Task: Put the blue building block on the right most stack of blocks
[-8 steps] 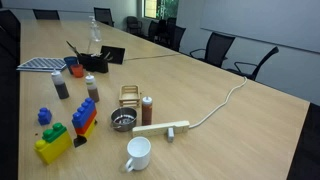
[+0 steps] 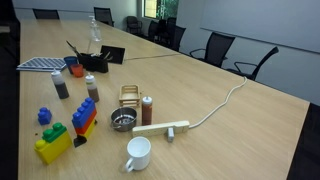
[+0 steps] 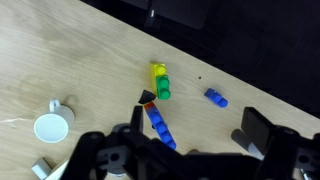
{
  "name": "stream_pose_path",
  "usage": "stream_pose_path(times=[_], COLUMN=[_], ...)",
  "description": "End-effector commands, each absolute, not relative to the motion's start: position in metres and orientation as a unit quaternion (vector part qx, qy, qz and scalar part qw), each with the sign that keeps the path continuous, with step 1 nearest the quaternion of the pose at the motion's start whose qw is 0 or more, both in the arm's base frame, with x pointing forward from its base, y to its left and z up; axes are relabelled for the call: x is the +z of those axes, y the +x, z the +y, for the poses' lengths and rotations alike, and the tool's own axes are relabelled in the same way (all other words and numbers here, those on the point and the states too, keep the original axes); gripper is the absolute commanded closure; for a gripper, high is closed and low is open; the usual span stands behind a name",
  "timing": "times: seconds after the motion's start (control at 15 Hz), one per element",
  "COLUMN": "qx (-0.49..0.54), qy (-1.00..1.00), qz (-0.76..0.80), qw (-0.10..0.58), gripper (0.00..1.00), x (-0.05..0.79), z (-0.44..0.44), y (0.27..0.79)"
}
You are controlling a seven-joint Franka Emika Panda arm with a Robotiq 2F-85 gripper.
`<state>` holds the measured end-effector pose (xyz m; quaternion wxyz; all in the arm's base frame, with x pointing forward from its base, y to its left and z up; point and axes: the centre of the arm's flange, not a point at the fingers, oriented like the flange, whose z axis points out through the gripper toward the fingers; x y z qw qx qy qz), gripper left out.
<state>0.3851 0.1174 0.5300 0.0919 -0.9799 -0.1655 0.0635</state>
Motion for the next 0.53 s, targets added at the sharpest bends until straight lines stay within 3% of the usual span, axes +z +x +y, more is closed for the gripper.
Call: stream_pose_path(times=[0.0,0.33,0.47], qx=[0.033,-0.014,-0.001], qy=[-0.978,-0.973,-0.973], qz=[-0.199,-0.229,-0.229], qw=[0.059,-0.010,0.003], gripper=[0.00,0.00,0.00], x=[0.508,0.471,0.473], z=[0.149,0.188,0.187], y=[0.398,0.417,0.415])
